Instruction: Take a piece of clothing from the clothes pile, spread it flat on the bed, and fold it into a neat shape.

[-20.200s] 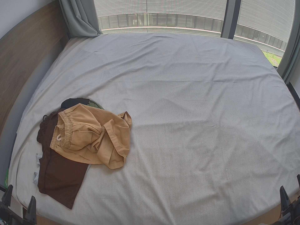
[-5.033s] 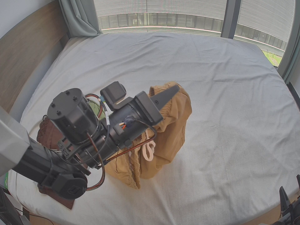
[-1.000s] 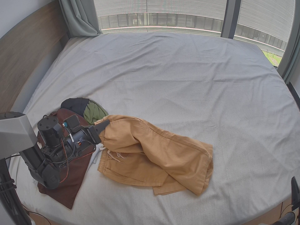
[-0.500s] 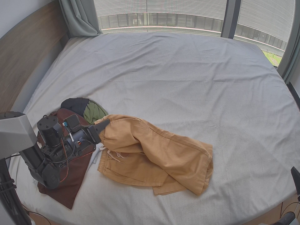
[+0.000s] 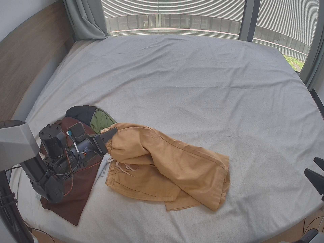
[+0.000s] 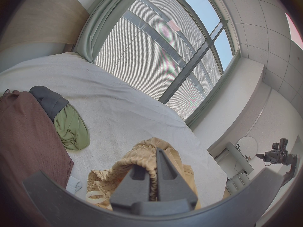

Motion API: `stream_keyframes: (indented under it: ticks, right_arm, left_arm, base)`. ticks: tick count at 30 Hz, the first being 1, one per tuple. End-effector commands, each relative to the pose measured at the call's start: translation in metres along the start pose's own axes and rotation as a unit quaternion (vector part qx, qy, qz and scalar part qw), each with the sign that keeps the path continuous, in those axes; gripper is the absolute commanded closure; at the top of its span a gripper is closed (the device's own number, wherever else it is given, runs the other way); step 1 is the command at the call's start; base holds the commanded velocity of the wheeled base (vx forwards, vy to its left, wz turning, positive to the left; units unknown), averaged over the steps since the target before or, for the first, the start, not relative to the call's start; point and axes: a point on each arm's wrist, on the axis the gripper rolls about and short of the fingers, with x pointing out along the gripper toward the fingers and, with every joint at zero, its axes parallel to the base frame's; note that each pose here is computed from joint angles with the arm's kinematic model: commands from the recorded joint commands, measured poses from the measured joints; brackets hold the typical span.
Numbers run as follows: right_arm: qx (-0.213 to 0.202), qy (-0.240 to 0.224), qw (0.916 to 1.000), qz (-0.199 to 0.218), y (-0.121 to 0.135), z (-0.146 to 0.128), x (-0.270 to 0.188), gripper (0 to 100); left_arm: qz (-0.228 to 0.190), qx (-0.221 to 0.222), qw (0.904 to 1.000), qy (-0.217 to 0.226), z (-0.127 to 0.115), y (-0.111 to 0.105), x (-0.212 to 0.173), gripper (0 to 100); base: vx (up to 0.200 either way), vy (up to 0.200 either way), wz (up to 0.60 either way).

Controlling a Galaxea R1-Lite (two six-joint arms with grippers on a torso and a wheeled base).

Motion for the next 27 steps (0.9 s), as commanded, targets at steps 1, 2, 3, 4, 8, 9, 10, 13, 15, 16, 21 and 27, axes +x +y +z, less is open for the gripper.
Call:
stream_keyframes:
  ticks: [1, 2, 3, 4, 8, 9, 10, 13, 15, 16, 21, 27]
  right_arm:
    - [0.01, 0.045, 0.9988, 0.019, -0.004, 0.014, 0.027, 0]
    - [0.011, 0.049, 0.9985, 0.024, -0.004, 0.015, 0.031, 0]
    - [0.011, 0.049, 0.9985, 0.024, -0.004, 0.015, 0.031, 0]
    - [0.011, 0.059, 0.9976, 0.035, -0.005, 0.017, 0.038, 0]
    - [0.004, 0.076, 0.9952, 0.062, -0.003, 0.019, 0.054, 0]
    - [0.002, 0.08, 0.9945, 0.068, -0.002, 0.02, 0.058, 0]
    - [0.001, 0.085, 0.9936, 0.074, -0.001, 0.021, 0.062, 0]
    - [0.001, 0.095, 0.9917, 0.087, 0.001, 0.024, 0.073, 0]
    - [0.008, 0.101, 0.991, 0.087, 0.0, 0.022, 0.078, 0]
    - [0.009, 0.103, 0.9907, 0.088, 0.0, 0.021, 0.08, 0]
    - [0.03, 0.12, 0.9872, 0.101, -0.003, 0.017, 0.096, 0]
    - [0.069, 0.123, 0.9824, 0.123, -0.006, 0.007, 0.113, 0]
  left_arm:
    - [0.0, 0.001, 1.0, -0.001, 0.001, 0.0, 0.0, 100]
    - [0.0, 0.001, 1.0, -0.001, 0.001, 0.0, 0.0, 100]
    - [0.0, 0.001, 1.0, -0.001, 0.001, 0.0, 0.0, 100]
    - [0.0, 0.002, 1.0, -0.001, 0.001, 0.0, 0.0, 100]
    - [0.0, 0.002, 1.0, -0.001, 0.0, 0.001, 0.0, 100]
    - [-0.001, 0.002, 1.0, -0.002, 0.001, 0.001, 0.001, 100]
    - [-0.002, 0.003, 1.0, -0.004, 0.002, 0.0, 0.001, 100]
    - [-0.001, 0.007, 1.0, -0.007, 0.003, 0.001, 0.002, 100]
    - [0.0, 0.011, 0.9999, -0.008, 0.004, 0.002, 0.001, 100]
    - [0.002, 0.012, 0.9999, -0.01, 0.005, 0.003, 0.001, 100]
    - [0.007, 0.015, 0.9997, -0.016, 0.008, 0.007, 0.001, 100]
    - [0.008, 0.014, 0.9998, -0.015, 0.008, 0.008, 0.001, 100]
  base:
    - [0.0, 0.0, 0.0]
    - [0.0, 0.0, 0.0]
    - [0.0, 0.0, 0.0]
    - [0.0, 0.0, 0.0]
    - [0.0, 0.0, 0.0]
    - [0.0, 0.0, 0.0]
    - [0.0, 0.0, 0.0]
    - [0.0, 0.0, 0.0]
    - [0.0, 0.0, 0.0]
    - [0.0, 0.0, 0.0]
    - [0.0, 0.0, 0.0]
    - [0.0, 0.0, 0.0]
